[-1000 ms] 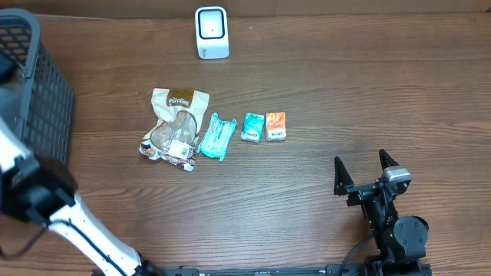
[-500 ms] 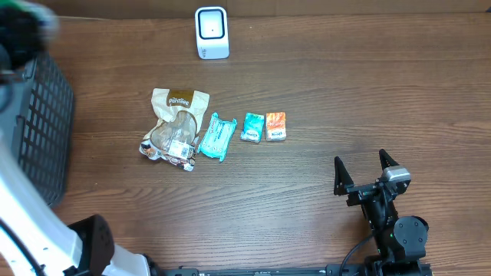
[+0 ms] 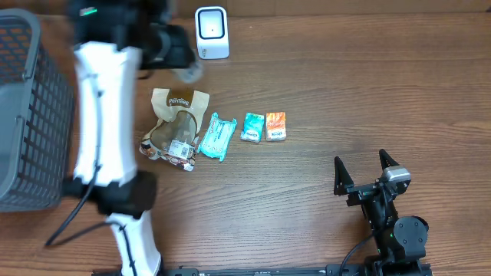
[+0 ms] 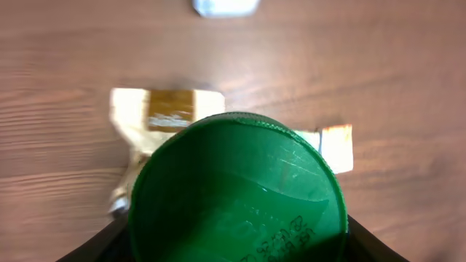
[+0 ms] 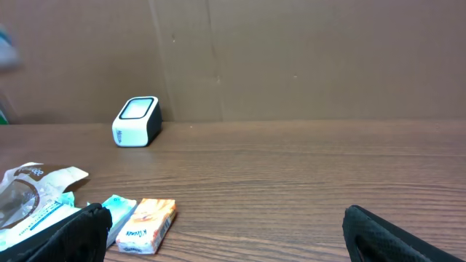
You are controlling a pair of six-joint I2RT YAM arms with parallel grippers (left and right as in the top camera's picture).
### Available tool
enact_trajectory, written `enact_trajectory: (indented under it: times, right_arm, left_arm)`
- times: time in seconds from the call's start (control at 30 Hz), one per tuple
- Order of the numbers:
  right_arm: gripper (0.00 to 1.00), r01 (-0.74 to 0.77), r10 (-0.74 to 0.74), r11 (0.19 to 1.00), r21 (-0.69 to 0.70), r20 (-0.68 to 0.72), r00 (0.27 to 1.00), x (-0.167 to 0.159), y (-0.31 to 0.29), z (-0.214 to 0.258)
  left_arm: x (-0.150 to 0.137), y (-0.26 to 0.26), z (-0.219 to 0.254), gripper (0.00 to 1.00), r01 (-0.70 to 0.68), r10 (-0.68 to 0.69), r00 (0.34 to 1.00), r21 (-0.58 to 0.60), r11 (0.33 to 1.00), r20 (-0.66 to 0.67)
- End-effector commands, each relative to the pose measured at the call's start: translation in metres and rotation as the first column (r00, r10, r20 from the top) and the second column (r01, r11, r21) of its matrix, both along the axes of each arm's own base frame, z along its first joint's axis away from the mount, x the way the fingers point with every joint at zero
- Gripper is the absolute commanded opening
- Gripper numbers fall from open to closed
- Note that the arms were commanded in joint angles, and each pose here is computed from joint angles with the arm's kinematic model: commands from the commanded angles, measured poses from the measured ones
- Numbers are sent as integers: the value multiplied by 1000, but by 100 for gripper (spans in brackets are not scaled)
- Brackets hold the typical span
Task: Scan the item barcode
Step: 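Carry the green-lidded jar across and place it right of the orange packet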
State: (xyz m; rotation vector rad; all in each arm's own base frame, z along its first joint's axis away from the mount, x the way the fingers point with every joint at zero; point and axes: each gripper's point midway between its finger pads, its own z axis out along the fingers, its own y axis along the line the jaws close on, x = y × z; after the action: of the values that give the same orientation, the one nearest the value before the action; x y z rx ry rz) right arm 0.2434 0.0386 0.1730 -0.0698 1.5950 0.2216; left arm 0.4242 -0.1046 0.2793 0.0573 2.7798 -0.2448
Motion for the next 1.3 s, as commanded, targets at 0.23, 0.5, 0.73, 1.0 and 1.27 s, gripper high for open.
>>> enact_trajectory:
  times: [0.23, 0.5, 0.73, 1.0, 1.27]
  right_arm:
    - [100, 5, -5, 1000, 6, 3, 1000, 0, -1, -2]
    - [100, 5, -5, 1000, 6, 3, 1000, 0, -1, -2]
    - [100, 5, -5, 1000, 6, 4, 1000, 0, -1, -2]
    - [100, 5, -5, 1000, 6, 3, 1000, 0, -1, -2]
    - [100, 5, -5, 1000, 6, 3, 1000, 0, -1, -2]
  left_arm:
    - [18, -117, -119, 36, 188, -182, 968, 22, 982, -171]
    - [15, -212, -160, 35, 326, -325, 941, -6, 945, -97]
    - [1, -262, -167, 37, 406, -405, 914, 51, 913, -19]
    - [-18, -275, -213, 38, 436, -427, 900, 141, 889, -92]
    - [-15, -273, -222, 42, 409, -397, 912, 133, 903, -106]
